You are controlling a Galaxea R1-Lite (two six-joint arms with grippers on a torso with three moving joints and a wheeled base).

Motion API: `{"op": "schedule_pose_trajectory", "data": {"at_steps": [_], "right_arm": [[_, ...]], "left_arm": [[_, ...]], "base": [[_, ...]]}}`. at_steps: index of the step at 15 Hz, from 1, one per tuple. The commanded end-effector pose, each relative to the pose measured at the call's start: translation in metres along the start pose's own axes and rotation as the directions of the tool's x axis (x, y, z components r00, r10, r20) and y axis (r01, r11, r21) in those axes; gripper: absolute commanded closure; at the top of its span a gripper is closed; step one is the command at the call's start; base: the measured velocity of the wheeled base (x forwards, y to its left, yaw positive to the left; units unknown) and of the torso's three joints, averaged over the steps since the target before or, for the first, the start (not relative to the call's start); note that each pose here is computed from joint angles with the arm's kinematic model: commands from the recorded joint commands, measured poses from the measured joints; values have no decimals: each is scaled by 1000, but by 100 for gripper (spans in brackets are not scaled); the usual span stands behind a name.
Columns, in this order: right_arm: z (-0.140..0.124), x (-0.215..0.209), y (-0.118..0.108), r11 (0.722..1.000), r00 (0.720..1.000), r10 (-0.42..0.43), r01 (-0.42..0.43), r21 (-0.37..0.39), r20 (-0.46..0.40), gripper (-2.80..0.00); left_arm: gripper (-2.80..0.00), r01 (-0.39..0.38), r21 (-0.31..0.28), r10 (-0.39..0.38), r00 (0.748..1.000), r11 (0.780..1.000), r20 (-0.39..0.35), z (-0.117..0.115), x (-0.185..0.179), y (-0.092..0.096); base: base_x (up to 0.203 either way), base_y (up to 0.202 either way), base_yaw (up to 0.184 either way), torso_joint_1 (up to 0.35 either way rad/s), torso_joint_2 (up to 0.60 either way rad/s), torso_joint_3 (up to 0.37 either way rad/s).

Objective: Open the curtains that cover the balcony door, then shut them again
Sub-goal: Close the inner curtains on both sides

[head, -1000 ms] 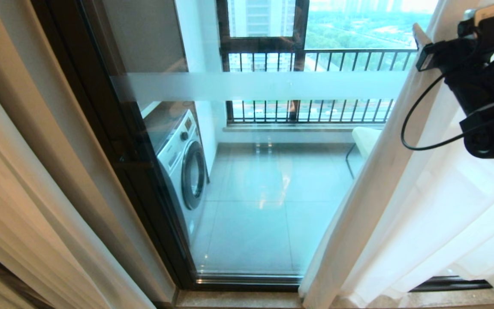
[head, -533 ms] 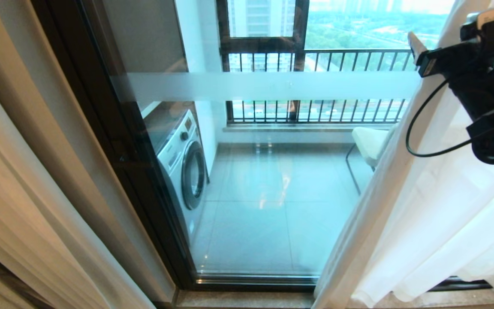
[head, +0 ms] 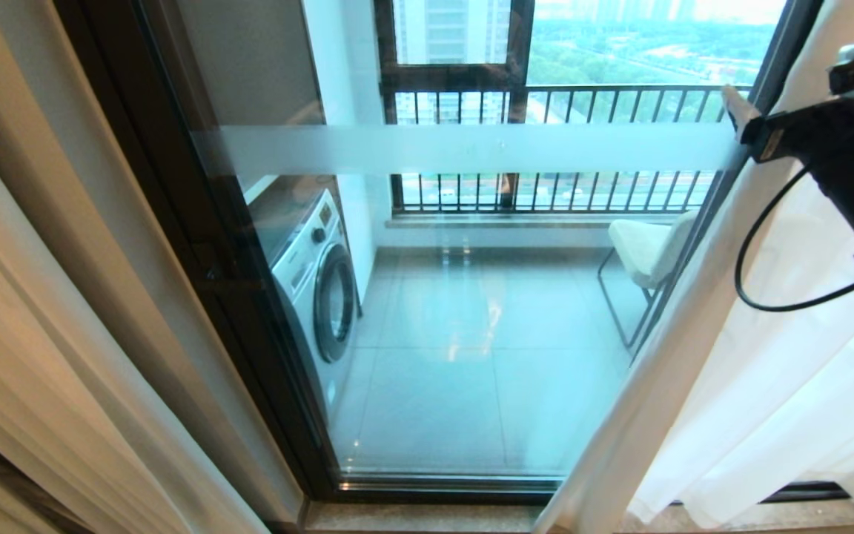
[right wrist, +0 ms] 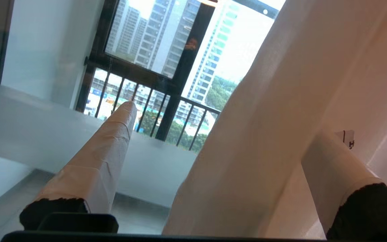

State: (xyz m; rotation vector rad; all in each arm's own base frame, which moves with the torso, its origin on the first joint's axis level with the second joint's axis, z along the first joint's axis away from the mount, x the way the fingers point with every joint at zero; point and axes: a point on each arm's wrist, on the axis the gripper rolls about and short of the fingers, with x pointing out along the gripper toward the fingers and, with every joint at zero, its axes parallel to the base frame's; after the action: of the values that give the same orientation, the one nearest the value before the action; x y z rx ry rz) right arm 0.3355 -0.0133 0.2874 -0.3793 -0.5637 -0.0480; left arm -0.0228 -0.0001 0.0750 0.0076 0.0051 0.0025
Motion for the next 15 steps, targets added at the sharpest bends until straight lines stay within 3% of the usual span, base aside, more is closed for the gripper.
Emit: {"op": "schedule_pose_trajectory", "data": {"at_steps": [1,15], "right_arm": [[9,-14,-5,1000,1000,-8,8,-8,1,-280],[30,-114,-6,1000,992,18,-18,-1,-126,-280]], "left_arm": [[0,-1,0,1,1000,1000,1,0,0,0],[0,-1,0,1,1000,1000,1,0,0,0]], "base": [[0,0,0,0,0,0],[0,0,0,0,0,0]]}}
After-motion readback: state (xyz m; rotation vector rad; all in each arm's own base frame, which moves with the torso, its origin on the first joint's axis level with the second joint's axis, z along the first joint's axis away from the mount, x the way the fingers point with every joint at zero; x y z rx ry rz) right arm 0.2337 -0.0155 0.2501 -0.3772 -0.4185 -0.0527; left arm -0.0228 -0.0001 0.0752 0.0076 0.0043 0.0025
